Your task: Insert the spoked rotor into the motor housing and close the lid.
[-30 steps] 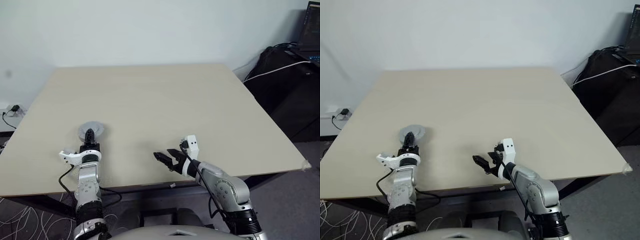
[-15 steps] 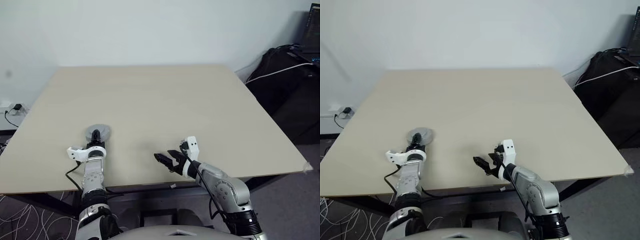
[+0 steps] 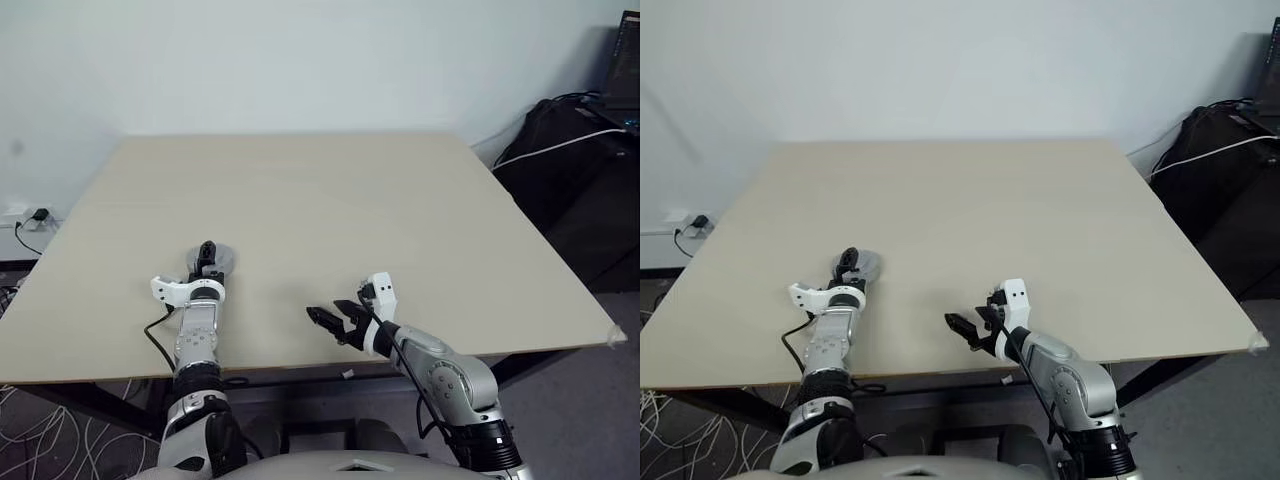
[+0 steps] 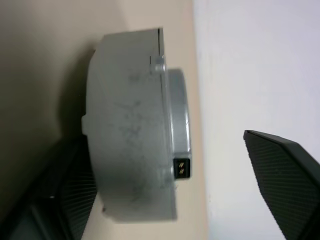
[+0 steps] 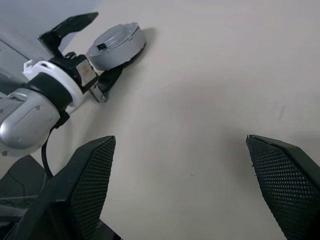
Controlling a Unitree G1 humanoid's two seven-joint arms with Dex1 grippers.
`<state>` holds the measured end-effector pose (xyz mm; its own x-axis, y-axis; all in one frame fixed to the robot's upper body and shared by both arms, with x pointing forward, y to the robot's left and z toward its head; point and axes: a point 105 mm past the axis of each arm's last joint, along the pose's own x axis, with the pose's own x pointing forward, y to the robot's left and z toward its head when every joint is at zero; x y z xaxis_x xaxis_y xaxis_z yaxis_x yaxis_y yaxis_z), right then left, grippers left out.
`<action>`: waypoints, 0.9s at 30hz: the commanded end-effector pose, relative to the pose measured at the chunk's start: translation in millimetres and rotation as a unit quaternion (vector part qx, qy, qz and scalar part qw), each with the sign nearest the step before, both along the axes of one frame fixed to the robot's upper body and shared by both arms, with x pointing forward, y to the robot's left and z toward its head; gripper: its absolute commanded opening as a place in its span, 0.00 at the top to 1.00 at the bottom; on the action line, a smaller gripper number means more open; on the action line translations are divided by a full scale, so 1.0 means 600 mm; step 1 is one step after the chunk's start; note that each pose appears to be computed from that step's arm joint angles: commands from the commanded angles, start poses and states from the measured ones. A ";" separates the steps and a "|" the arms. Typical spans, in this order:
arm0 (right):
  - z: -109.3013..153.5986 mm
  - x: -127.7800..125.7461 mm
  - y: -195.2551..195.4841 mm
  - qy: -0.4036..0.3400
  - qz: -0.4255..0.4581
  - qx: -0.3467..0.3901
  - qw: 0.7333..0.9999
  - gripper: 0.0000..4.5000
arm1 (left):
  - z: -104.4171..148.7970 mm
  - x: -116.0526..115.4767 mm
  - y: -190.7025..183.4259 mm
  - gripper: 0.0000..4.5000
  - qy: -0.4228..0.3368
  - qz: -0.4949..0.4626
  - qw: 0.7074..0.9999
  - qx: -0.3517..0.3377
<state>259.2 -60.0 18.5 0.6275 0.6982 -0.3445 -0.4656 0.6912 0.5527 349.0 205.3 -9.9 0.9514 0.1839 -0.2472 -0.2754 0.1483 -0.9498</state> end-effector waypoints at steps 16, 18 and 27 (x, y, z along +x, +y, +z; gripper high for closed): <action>0.030 0.016 0.007 -0.037 0.012 0.013 0.999 0.00 | -0.032 -0.159 -0.058 0.00 0.100 -0.068 0.993 -0.002; 0.034 0.017 0.005 -0.040 0.010 0.016 0.999 0.00 | -0.015 -0.162 -0.067 0.00 0.082 -0.102 0.990 0.044; 0.036 0.019 -0.026 -0.188 -0.028 -0.086 0.978 0.00 | 0.062 -0.147 -0.096 0.00 -0.040 -0.211 0.846 0.487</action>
<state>264.4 -74.8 22.8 0.7347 0.6200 -0.2754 -0.5388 0.7799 0.3185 255.3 149.6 8.0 0.9740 -0.0863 -0.2095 -0.0141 0.8998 -0.4361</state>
